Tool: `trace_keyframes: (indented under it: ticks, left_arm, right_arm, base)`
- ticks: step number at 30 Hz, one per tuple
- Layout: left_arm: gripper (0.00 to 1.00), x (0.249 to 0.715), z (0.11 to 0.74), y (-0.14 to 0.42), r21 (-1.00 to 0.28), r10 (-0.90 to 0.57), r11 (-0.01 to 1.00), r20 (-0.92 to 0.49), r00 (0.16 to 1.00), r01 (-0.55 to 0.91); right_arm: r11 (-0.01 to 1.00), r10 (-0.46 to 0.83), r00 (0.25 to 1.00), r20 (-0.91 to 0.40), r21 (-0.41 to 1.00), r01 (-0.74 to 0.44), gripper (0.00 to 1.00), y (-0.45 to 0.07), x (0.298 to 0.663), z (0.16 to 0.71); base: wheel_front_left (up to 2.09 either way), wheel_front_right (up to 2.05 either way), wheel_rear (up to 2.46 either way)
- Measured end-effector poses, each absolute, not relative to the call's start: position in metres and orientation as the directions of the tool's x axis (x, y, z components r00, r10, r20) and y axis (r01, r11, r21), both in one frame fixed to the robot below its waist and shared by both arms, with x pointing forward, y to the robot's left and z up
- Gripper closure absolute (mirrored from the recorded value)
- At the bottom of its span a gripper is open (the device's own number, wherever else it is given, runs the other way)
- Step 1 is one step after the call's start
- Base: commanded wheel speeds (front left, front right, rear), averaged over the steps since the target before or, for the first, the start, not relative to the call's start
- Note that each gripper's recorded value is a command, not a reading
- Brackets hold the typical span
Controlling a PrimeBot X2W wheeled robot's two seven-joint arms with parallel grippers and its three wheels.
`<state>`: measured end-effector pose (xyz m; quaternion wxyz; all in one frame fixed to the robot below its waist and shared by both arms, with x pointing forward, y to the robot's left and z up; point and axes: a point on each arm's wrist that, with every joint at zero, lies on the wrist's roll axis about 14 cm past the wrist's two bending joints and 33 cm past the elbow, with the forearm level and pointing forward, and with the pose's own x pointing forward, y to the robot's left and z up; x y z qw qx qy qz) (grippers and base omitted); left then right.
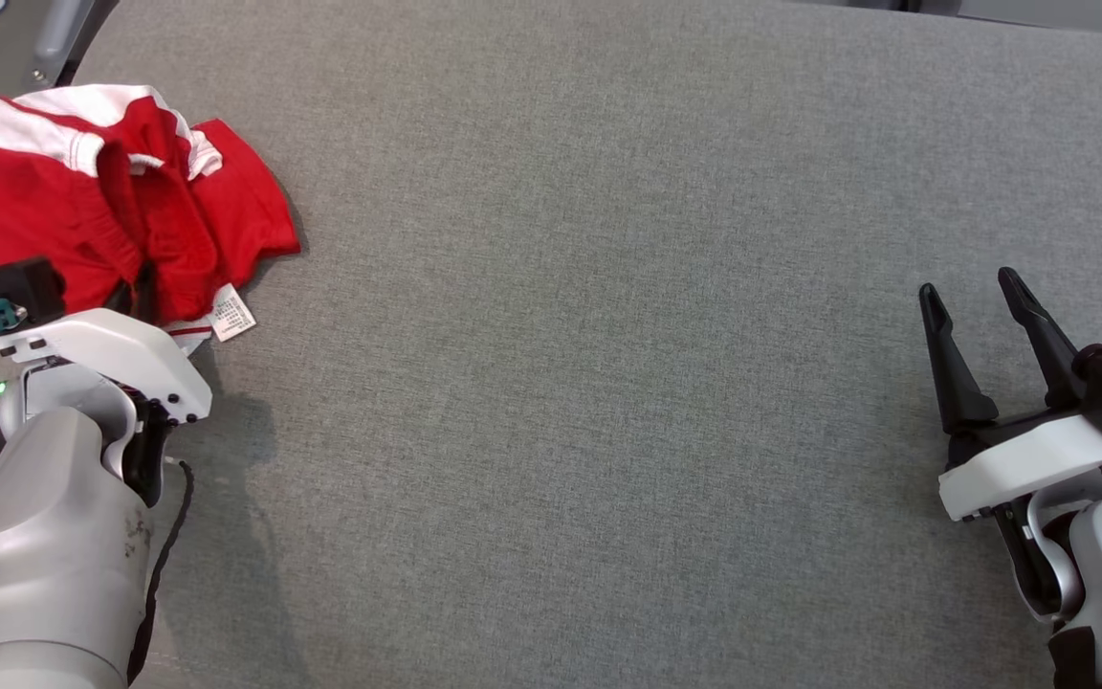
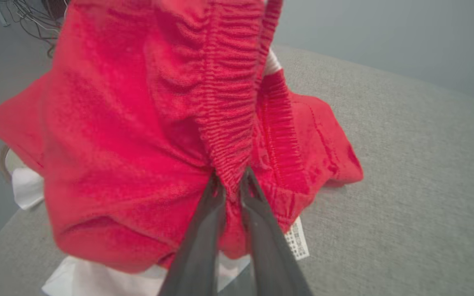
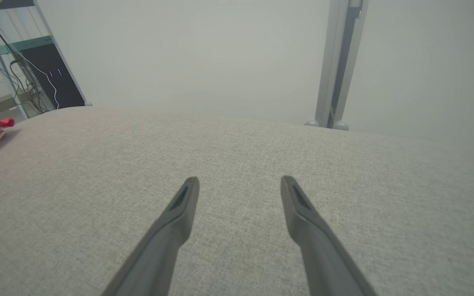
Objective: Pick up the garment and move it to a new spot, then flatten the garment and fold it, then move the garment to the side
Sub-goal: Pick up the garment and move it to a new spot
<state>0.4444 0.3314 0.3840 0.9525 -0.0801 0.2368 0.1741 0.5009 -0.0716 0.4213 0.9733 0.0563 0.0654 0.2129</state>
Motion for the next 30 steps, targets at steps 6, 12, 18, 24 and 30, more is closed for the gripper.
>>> trace_keyframes:
  ticks: [6, 12, 18, 24, 30]
  left_arm:
    - [1.00, 0.446, 0.411, 0.343, -0.064, 0.333, 0.921, -0.380, 0.863, -0.383]
    - [1.00, 0.441, 0.446, 0.354, -0.058, 0.368, 0.917, -0.262, 0.892, -0.395]
    - [1.00, 0.430, 0.479, 0.347, -0.048, 0.358, 0.929, -0.132, 0.924, -0.367]
    - [1.00, 0.405, 0.479, 0.318, -0.051, 0.302, 0.950, -0.098, 0.948, -0.308]
    - [1.00, 0.390, 0.477, 0.281, -0.076, 0.229, 0.968, -0.104, 0.968, -0.238]
  right_arm:
    - [0.909, 0.406, 0.911, -0.078, 0.135, -0.394, 0.00, -0.075, 0.500, 0.434]
    - [0.918, 0.380, 0.924, -0.027, 0.129, -0.374, 0.00, -0.081, 0.495, 0.457]
    - [0.927, 0.355, 0.935, 0.013, 0.121, -0.354, 0.00, -0.088, 0.481, 0.478]
    - [0.938, 0.322, 0.946, 0.041, 0.120, -0.324, 0.00, -0.099, 0.460, 0.494]
    - [0.956, 0.263, 0.963, 0.060, 0.119, -0.269, 0.00, -0.119, 0.439, 0.504]
  base:
    - [0.00, 0.00, 0.00]
    - [0.00, 0.00, 0.00]
    - [0.00, 0.00, 0.00]
    - [0.00, 0.00, 0.00]
    - [0.00, 0.00, 0.00]
